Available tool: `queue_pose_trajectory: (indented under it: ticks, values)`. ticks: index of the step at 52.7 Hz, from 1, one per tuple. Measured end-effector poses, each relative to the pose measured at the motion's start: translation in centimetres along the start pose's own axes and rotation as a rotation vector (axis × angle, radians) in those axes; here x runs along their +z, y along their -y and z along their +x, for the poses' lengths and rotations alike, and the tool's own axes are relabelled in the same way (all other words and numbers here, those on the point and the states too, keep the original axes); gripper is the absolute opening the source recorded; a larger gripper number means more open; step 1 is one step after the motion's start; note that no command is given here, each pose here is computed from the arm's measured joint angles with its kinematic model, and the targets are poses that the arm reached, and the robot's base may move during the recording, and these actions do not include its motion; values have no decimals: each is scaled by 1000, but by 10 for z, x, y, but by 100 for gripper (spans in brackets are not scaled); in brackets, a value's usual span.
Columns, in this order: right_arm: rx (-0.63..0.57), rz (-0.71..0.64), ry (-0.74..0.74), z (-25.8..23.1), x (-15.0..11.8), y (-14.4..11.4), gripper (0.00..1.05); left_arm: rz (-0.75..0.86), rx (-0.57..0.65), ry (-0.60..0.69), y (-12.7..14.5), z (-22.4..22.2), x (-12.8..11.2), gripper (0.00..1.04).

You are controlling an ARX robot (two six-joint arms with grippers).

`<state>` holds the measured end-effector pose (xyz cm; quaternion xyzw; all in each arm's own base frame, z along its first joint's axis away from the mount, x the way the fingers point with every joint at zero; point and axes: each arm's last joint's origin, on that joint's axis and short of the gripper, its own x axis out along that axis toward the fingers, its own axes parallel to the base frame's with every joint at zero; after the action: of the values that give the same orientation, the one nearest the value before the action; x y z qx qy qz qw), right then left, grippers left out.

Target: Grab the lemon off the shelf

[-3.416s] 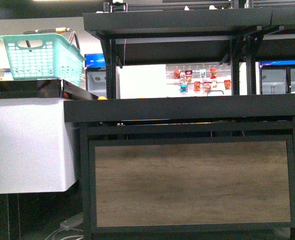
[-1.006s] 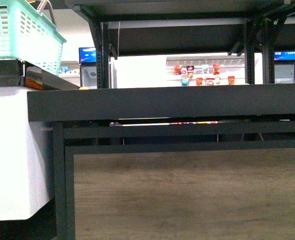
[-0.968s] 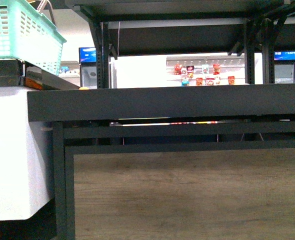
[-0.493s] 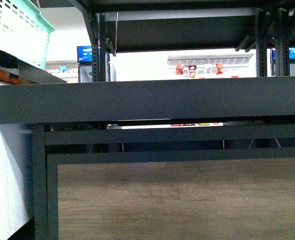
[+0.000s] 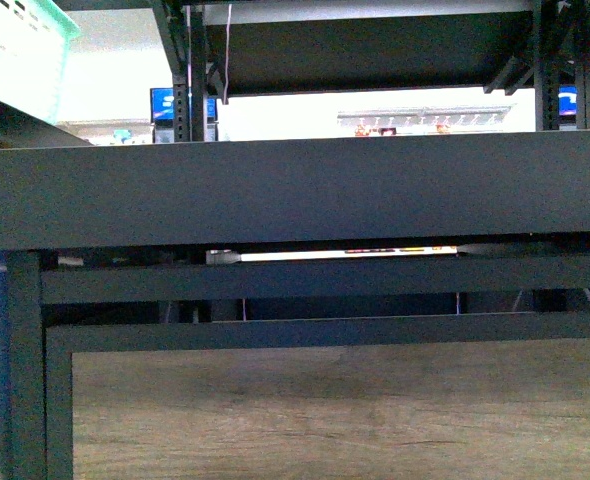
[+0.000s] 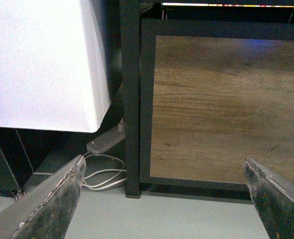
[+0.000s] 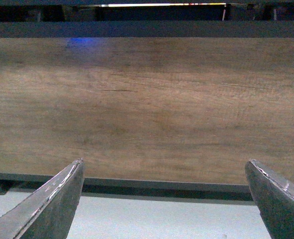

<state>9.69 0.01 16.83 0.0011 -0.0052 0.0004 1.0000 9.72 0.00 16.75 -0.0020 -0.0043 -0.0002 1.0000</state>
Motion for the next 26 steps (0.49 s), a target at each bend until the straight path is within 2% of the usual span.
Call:
queue_pose_trajectory:
  ticks: [26]
  values:
    - [0, 0, 0, 0, 0, 0, 97, 0, 0, 0, 0, 0, 0, 97]
